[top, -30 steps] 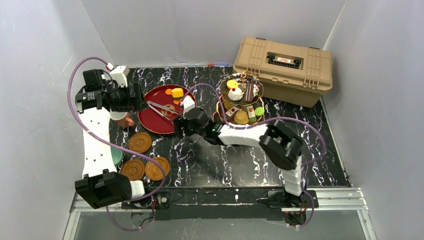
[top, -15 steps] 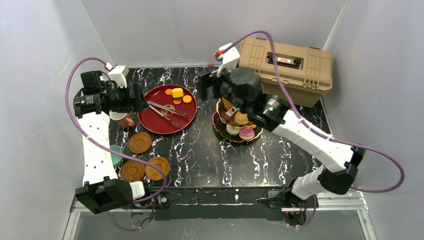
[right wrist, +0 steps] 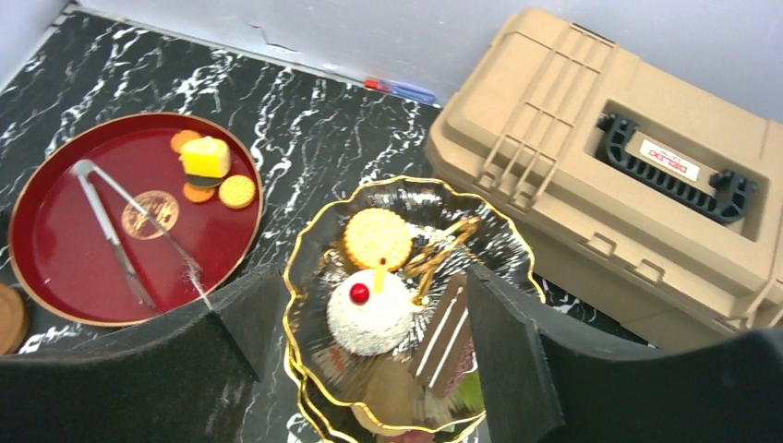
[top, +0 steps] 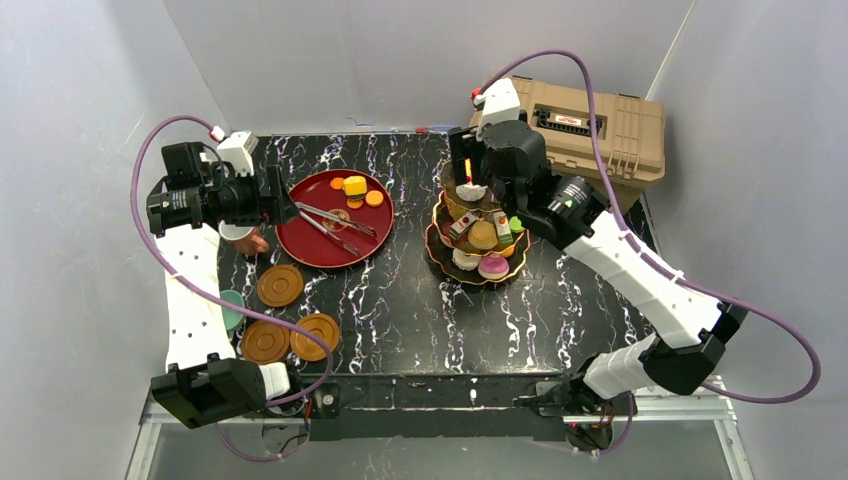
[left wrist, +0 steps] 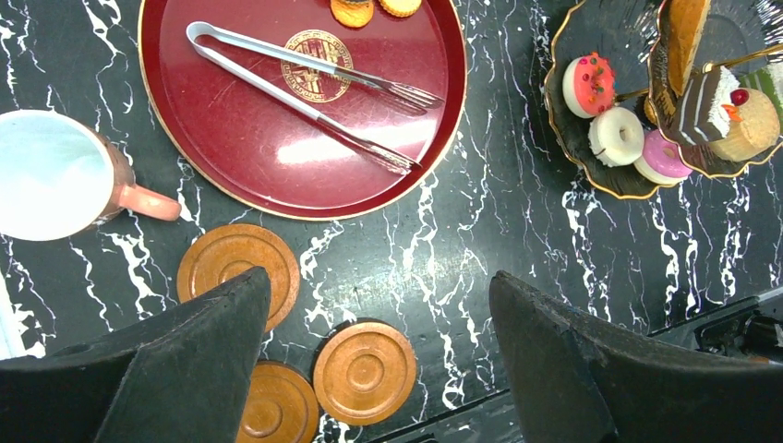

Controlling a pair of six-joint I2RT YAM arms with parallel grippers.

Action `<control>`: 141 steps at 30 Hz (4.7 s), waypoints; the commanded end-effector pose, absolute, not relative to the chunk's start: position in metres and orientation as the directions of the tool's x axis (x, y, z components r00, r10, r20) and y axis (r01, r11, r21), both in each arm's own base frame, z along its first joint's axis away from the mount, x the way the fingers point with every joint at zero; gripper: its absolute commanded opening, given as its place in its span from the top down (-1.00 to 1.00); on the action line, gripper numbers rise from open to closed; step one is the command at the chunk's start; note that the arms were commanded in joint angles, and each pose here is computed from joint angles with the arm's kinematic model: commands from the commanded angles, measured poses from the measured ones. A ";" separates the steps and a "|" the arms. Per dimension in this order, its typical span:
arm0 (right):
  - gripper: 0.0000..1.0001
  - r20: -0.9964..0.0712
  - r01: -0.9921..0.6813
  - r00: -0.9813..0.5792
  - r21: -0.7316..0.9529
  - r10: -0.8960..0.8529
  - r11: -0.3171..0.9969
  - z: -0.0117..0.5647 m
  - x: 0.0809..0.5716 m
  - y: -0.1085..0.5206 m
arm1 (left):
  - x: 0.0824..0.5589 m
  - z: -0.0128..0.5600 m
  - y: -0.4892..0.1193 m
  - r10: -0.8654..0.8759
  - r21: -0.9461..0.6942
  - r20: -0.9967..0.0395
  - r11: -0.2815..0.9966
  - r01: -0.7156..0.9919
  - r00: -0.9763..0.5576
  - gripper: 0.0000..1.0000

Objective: Serve the afternoon tea
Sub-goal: Move the desert table to the center of the board, then move the coaster to the center of the board.

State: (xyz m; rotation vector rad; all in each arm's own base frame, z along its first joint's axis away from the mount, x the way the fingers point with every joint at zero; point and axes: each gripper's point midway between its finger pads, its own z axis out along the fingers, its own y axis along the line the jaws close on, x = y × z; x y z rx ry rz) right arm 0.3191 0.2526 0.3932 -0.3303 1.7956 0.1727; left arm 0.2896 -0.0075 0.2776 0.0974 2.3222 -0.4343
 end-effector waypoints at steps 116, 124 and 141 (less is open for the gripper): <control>-0.88 -0.852 -0.874 -0.344 0.136 -0.396 0.466 0.095 0.124 0.544 | 0.224 0.224 0.078 0.081 -0.176 -0.537 0.963 0.205 -0.840 -0.90; -0.81 -0.848 -0.866 -0.318 0.077 -0.425 0.494 0.065 0.131 0.554 | 0.215 0.224 0.071 0.094 -0.173 -0.540 0.960 0.219 -0.837 -0.90; -0.50 -0.779 -0.784 -0.285 -0.146 -0.558 0.604 0.035 0.153 0.468 | 0.211 0.211 0.061 0.079 -0.241 -0.522 0.941 0.236 -0.849 -0.86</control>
